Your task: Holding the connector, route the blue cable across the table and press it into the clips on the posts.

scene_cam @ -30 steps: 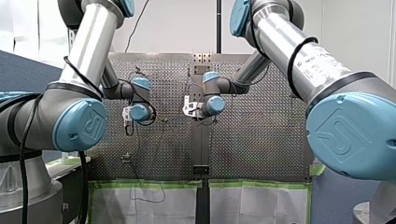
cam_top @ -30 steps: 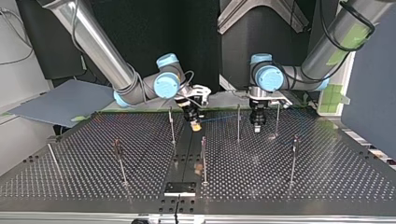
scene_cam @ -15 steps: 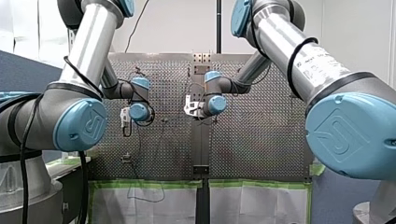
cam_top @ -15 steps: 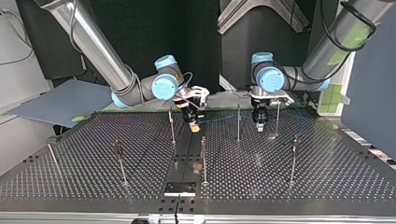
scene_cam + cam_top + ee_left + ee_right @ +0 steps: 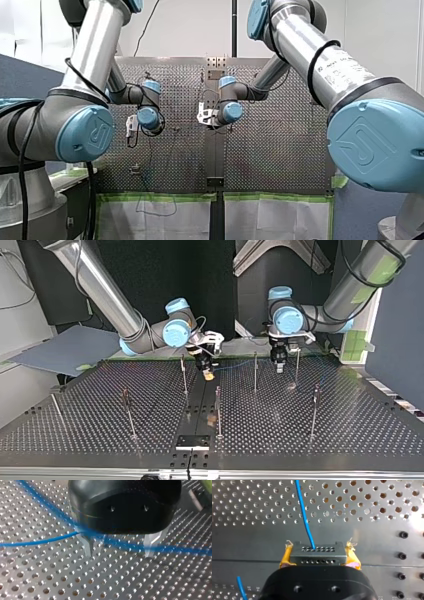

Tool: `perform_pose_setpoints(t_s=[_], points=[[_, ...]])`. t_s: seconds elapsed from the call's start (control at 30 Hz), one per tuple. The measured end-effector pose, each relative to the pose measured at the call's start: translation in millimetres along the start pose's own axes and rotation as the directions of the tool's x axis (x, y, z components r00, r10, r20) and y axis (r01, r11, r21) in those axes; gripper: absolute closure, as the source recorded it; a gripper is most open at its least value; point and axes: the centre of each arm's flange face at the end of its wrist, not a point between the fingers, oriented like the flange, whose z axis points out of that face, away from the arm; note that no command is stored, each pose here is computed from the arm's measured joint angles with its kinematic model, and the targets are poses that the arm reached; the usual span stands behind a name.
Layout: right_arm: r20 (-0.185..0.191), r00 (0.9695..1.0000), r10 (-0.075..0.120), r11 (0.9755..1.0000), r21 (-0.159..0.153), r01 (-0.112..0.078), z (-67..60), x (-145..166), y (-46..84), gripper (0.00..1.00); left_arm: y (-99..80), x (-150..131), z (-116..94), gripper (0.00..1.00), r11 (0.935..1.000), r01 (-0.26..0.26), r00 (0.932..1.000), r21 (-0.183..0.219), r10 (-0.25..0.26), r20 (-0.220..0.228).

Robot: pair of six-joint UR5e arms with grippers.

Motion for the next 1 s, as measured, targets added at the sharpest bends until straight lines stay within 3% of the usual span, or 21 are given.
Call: perform_pose_setpoints(t_s=[0.1,0.33,0.63,0.87,1.0], points=[[0.008,1.0,0.0,1.0,0.001,0.0,-0.9,-1,-1.0,1.0,-2.2,-1,-12,0.0,1.0,0.0,1.0,0.008,0.0,-0.008],[0.035,0.9994,0.001,1.0,-0.002,-0.001,-4.6,-10,-0.5,1.0,-14.0,-7,-45,0.0,0.9987,0.021,0.9996,0.046,-0.022,0.02],[0.037,0.9993,0.002,1.0,-0.007,-0.002,-4.8,-11,2.9,1.0,-31.4,-7,-88,0.0,0.9951,0.014,0.9996,0.098,-0.017,0.022],[0.037,0.9993,0.003,0.9999,-0.011,-0.003,-4.6,-10,5.8,1.0,-53.9,-11,-95,0.0,0.9924,0.054,0.9955,0.11,-0.062,0.072],[0.038,0.9993,0.004,0.9999,-0.012,-0.003,-4.6,-10,7.1,1.0,-70.1,-10,-92,0.0,0.9915,0.059,0.9947,0.116,-0.068,0.077]])
